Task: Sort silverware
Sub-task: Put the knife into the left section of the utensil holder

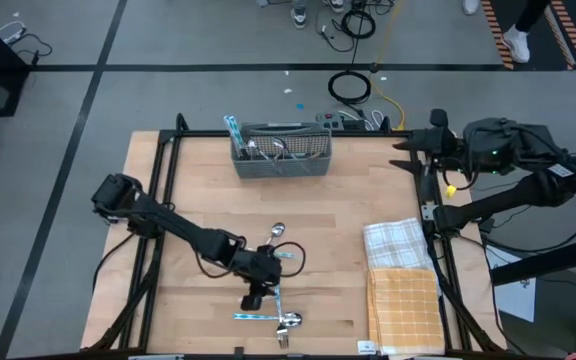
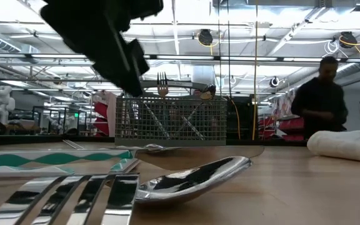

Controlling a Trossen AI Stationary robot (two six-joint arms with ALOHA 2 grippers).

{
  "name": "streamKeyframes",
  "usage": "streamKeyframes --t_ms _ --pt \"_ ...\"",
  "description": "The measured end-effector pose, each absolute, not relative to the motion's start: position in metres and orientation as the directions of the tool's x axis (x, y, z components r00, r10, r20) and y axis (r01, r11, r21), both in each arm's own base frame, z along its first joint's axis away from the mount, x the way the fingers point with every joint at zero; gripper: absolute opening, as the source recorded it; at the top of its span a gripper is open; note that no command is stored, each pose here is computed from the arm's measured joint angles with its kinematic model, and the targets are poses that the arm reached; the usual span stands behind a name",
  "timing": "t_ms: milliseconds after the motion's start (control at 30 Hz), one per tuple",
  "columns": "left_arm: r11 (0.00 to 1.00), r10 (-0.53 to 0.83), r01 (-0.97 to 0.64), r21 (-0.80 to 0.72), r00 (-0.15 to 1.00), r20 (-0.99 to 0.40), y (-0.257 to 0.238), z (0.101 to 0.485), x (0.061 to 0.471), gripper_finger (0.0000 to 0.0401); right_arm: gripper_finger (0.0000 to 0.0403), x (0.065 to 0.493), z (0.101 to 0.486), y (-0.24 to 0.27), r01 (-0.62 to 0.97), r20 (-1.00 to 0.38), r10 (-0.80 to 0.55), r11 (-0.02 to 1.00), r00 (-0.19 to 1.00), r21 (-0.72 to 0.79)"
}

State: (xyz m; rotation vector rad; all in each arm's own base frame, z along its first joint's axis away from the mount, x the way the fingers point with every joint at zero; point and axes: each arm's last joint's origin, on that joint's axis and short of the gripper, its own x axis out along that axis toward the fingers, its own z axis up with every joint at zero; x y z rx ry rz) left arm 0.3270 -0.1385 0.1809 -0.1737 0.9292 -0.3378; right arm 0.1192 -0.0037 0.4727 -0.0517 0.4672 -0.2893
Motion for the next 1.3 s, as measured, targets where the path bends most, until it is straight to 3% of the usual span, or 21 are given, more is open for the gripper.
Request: streamKeyframes --t_ms 400,1100,1200,1300 --pt "0.921 -0.361 0.057 -0.384 0.492 -0.792 -0.149 0.169 0.322 0.0154 0.0155 0.107 0.471 -0.004 0.251 -0.453 -0.275 0.961 0.848 -0.114" --pt "0.904 -0.402 0.007 -0.427 0.355 -0.844 -0.168 0.128 0.32 0.0153 0.0155 0.107 0.471 -0.002 0.207 -0.463 -0.211 0.977 0.861 -0.06" --pt "0.908 -0.39 -0.016 -0.419 0.332 -0.859 -0.167 0.124 0.32 0.0129 0.0155 0.106 0.471 -0.002 0.209 -0.463 -0.211 0.976 0.861 -0.055" --pt "0.914 -0.371 -0.045 -0.404 0.311 -0.875 -0.166 0.117 0.319 0.0079 0.0155 0.104 0.472 -0.002 0.212 -0.459 -0.21 0.976 0.863 -0.05"
